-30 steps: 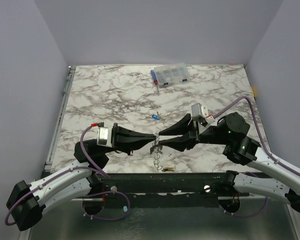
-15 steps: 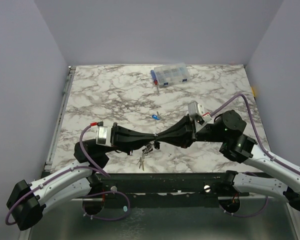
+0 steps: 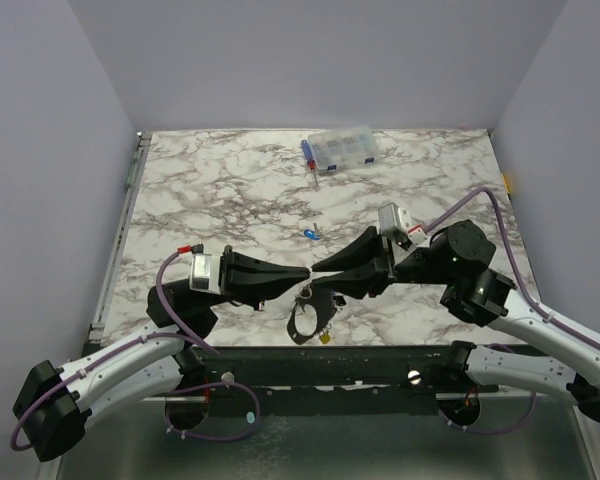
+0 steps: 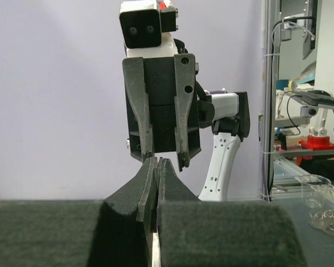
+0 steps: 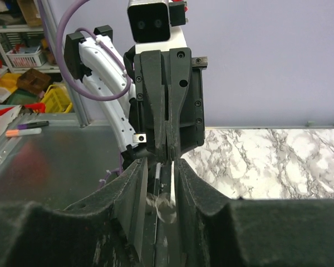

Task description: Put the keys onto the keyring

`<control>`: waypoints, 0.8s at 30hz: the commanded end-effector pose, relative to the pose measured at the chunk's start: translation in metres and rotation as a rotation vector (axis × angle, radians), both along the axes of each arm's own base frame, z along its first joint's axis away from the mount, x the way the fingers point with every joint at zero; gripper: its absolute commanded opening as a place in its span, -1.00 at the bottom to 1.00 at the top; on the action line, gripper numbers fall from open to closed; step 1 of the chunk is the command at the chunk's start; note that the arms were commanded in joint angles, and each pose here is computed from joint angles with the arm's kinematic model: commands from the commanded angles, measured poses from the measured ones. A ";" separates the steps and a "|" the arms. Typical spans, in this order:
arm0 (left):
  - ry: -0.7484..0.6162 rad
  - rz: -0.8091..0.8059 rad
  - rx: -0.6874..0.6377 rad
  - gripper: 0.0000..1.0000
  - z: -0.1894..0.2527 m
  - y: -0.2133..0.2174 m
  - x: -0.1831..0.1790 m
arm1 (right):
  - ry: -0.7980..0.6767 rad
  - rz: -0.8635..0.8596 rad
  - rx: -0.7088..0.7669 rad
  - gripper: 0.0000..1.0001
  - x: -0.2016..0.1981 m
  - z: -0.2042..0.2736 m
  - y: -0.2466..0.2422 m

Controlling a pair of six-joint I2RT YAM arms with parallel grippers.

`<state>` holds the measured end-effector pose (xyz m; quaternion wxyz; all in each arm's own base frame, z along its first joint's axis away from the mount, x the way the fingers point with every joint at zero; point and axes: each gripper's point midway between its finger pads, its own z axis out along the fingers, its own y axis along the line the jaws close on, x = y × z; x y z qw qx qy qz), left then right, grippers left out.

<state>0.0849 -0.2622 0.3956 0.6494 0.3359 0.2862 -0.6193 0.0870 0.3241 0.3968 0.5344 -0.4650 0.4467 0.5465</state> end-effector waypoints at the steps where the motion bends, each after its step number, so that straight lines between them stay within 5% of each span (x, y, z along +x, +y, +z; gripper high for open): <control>1: -0.022 0.018 -0.063 -1.00 0.012 0.009 -0.003 | 0.002 -0.008 0.002 -0.34 -0.002 0.001 -0.003; 6: -0.008 0.028 -0.064 -1.00 0.009 0.009 0.000 | 0.017 -0.067 -0.024 -0.33 0.008 -0.009 -0.004; 9: 0.082 0.085 -0.072 -1.00 0.000 0.013 0.014 | 0.085 -0.243 -0.057 -0.28 0.036 -0.025 -0.013; 13: 0.343 0.267 0.009 -0.22 -0.040 0.018 0.058 | 0.207 -0.473 -0.150 -0.12 0.069 -0.067 -0.030; 19: 0.847 0.705 0.222 0.13 -0.134 0.065 0.117 | 0.339 -0.584 -0.432 0.00 0.082 -0.149 -0.037; 24: 1.086 0.992 0.392 0.13 -0.180 0.113 0.123 | 0.351 -0.391 -0.629 0.09 0.065 -0.196 -0.008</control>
